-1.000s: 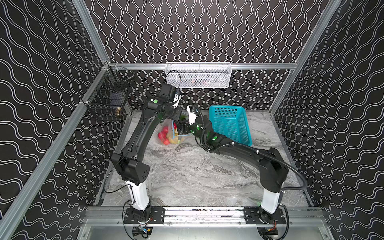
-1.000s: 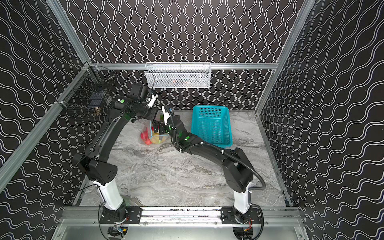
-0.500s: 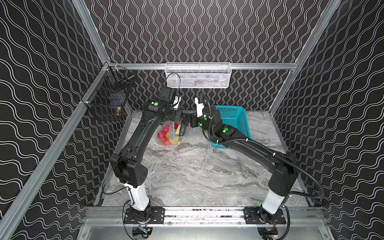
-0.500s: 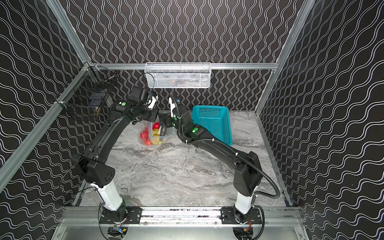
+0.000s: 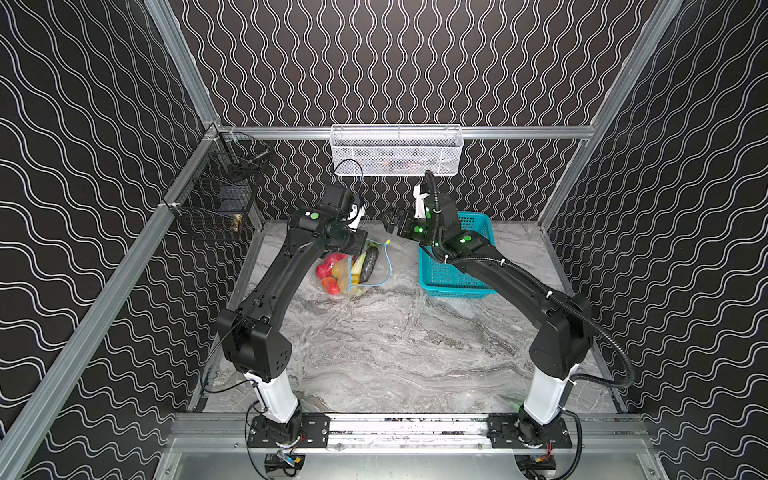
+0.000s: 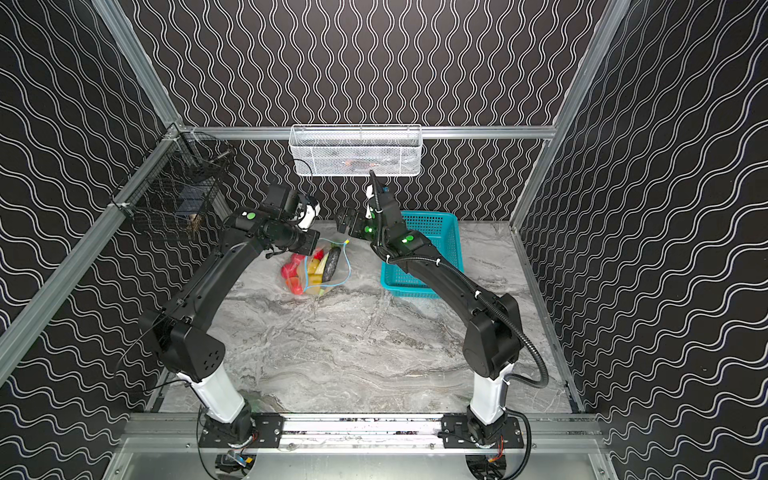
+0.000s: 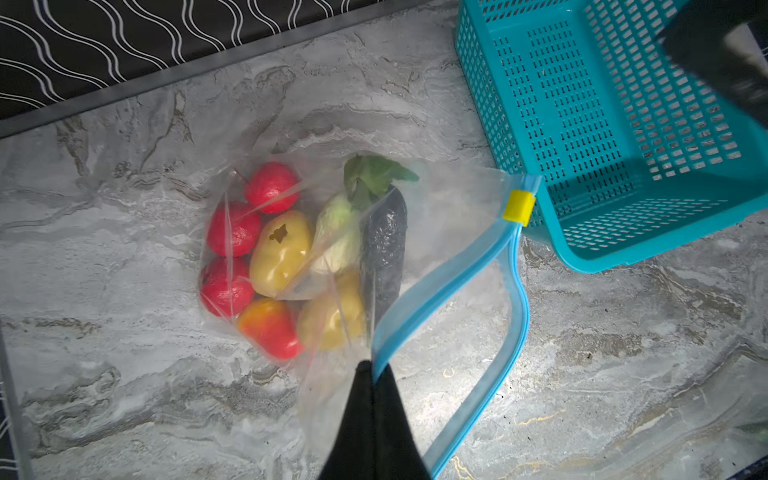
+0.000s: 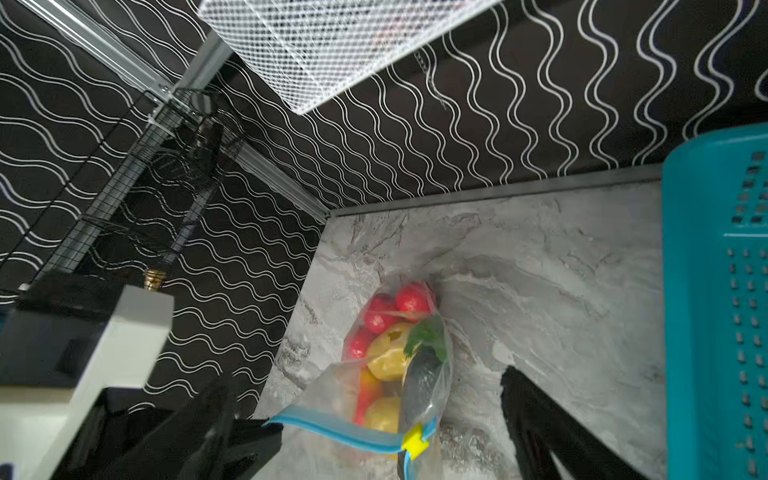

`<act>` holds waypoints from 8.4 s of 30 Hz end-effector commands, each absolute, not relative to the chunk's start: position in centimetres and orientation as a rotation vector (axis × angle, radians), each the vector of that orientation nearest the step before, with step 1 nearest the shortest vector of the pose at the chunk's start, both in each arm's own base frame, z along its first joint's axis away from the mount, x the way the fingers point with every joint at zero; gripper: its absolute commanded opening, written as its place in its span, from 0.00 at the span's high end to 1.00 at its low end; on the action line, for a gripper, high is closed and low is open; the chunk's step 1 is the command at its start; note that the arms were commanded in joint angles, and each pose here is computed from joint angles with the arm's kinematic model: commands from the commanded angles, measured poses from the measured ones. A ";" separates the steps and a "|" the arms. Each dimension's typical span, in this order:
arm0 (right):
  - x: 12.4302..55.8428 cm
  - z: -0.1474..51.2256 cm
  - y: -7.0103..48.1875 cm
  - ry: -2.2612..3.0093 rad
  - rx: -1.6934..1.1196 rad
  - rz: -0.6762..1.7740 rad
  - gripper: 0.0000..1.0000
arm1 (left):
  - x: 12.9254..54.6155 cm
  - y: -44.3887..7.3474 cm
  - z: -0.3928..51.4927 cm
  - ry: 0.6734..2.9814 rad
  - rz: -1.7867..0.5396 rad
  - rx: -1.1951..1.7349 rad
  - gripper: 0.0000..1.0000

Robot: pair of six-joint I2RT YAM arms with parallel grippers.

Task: Place the food in the zip-top bag and seal the zipper

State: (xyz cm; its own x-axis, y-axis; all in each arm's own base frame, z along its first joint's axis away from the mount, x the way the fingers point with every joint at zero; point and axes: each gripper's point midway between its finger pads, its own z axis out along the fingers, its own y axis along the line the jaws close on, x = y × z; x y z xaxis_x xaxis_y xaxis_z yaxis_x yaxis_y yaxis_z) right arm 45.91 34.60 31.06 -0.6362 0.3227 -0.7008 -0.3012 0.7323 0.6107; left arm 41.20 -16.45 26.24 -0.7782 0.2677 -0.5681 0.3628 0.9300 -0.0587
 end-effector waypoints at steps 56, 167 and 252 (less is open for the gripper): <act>45.0 22.5 35.4 2.303 0.574 1.084 0.70 | 42.0 -18.4 25.0 2.517 -0.247 0.446 1.00; 41.9 39.3 40.4 1.750 -0.894 1.597 0.96 | 40.4 -15.6 36.9 1.452 -0.585 1.369 0.22; 42.8 34.1 40.3 1.853 -0.902 1.489 0.99 | 41.4 -20.6 33.3 1.551 -0.619 1.390 1.00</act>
State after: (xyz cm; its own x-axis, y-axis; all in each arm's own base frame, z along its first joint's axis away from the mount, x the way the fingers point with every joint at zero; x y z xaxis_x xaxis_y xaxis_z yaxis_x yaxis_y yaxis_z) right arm 41.57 40.68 34.69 -0.6100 -0.1614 -0.7758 -0.7903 0.0511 0.6106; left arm 41.48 -20.33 32.15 0.0551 0.5101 -0.8584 0.9549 0.2242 0.1946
